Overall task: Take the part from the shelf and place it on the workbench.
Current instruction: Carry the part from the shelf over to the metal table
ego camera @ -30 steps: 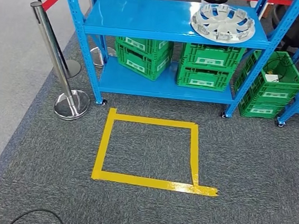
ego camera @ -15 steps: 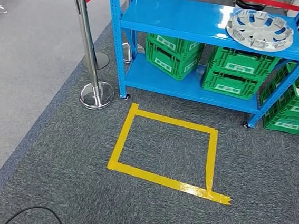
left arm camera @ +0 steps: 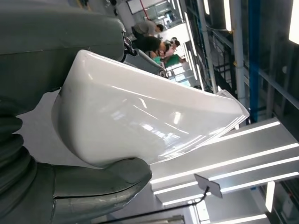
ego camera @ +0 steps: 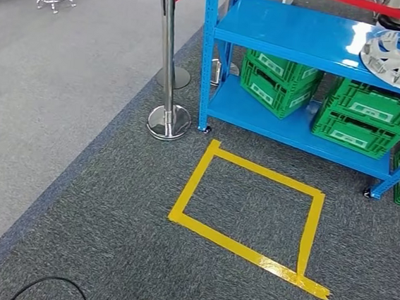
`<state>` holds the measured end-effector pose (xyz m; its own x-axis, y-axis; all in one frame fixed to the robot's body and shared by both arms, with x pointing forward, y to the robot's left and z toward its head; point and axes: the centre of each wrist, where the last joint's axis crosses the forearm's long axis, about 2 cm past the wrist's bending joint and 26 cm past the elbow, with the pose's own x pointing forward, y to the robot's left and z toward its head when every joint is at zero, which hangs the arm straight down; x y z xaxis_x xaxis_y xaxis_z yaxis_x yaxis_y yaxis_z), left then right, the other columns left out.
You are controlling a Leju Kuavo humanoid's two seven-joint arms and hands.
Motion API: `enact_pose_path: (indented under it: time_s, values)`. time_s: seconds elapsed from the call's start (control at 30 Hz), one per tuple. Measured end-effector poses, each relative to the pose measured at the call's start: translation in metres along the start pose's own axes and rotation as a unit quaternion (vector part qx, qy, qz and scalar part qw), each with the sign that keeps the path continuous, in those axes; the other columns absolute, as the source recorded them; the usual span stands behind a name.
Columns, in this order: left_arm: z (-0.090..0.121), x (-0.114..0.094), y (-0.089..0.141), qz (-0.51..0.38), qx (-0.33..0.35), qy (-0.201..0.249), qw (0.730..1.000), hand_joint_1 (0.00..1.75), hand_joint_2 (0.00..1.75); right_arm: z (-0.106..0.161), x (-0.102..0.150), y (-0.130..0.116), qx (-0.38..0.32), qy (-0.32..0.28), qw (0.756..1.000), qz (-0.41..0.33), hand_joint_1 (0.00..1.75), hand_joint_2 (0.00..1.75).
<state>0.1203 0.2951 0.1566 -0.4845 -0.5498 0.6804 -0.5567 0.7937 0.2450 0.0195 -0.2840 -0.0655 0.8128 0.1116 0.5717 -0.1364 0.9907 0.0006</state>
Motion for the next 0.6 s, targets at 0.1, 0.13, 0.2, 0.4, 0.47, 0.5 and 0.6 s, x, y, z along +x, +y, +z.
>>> enact_pose_path:
  time_s: [0.1,0.13,0.2,0.4,0.47,0.5,0.6]
  values:
    - [0.0002,0.0000,0.0004,-0.001,0.001,0.000,1.000,1.73,1.75,-0.0008,0.0023,-0.0004,0.001,-0.002,1.000,0.004,0.00,1.75]
    - [-0.0002,0.0000,0.0004,-0.001,0.002,0.000,1.000,1.73,1.75,-0.0008,0.0026,-0.0011,0.001,-0.002,1.000,0.005,0.00,1.75]
    - [-0.0009,-0.0001,0.0002,-0.002,0.004,-0.001,1.000,1.73,1.75,0.0001,0.0013,-0.0017,0.000,0.000,1.000,0.007,0.00,1.75]
    - [-0.0014,-0.0003,0.0004,-0.005,0.010,0.001,1.000,1.73,1.75,0.0013,-0.0007,-0.0030,-0.003,0.004,1.000,0.014,0.00,1.75]
    - [-0.0021,-0.0008,0.0007,-0.006,0.013,0.001,1.000,1.73,1.75,0.0015,-0.0011,-0.0028,-0.003,0.005,1.000,0.015,0.00,1.75]
    - [-0.0022,-0.0012,0.0011,-0.007,0.014,0.002,1.000,1.73,1.75,0.0015,-0.0011,-0.0024,-0.002,0.005,1.000,0.016,0.00,1.75]
    - [-0.0014,-0.0018,0.0026,-0.009,0.015,0.005,1.000,1.73,1.75,0.0009,0.0000,-0.0022,-0.001,0.004,1.000,0.018,0.00,1.75]
